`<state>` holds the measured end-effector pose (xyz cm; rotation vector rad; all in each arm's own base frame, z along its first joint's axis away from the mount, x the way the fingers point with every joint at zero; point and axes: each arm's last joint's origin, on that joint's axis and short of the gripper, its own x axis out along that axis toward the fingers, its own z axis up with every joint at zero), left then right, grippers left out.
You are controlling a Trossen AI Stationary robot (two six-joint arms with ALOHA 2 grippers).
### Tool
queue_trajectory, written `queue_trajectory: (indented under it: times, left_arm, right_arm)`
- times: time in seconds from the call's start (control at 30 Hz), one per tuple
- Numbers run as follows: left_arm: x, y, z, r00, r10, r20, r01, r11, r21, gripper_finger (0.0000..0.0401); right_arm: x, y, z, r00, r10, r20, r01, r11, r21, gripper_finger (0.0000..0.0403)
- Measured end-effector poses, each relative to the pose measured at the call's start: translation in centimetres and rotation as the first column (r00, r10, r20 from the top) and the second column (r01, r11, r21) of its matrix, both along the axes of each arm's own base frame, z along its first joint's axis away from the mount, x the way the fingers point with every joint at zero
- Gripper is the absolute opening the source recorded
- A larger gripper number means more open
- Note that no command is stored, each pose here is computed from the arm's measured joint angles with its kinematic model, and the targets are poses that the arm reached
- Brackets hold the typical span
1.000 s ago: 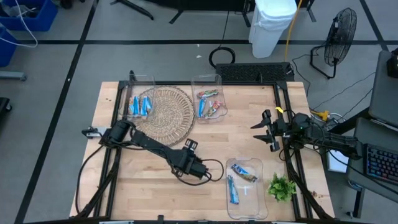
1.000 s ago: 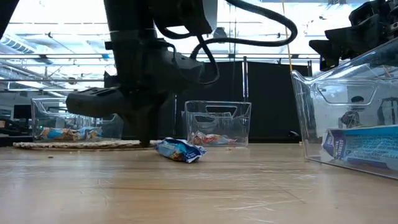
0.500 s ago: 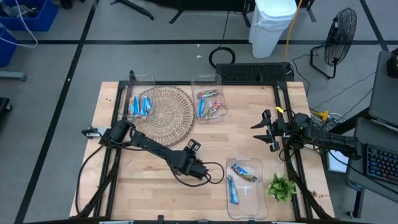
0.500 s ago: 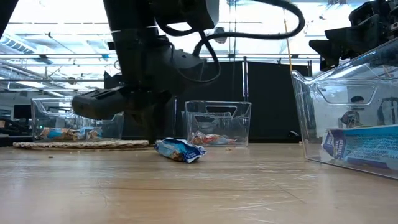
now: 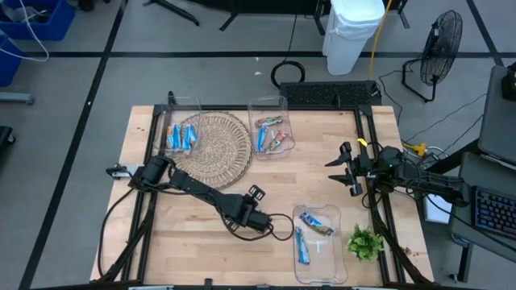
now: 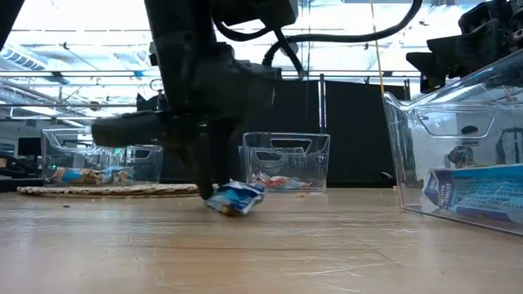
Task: Pick and place Granola Bars by type
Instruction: Put the blue granola bar into the bottom transparent bin
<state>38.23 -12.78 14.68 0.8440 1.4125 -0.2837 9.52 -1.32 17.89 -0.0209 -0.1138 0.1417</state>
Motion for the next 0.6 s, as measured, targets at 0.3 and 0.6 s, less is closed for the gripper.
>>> queue_trajectory:
  times: [0.3,0.6]
  left_arm:
    - [1.2,-0.1,-0.1,0.996,-0.051,0.075,0.056,0.997,-0.061,0.0093]
    - [1.4,0.8,-1.8,0.986,0.123,0.114,-0.109,0.987,-0.120,0.0091]
  right_arm:
    - [0.0,0.0,0.0,1.000,0.000,0.000,0.000,1.000,0.000,0.0174]
    - [0.0,0.0,-0.1,1.000,0.000,-0.009,0.000,1.000,0.002,0.0174]
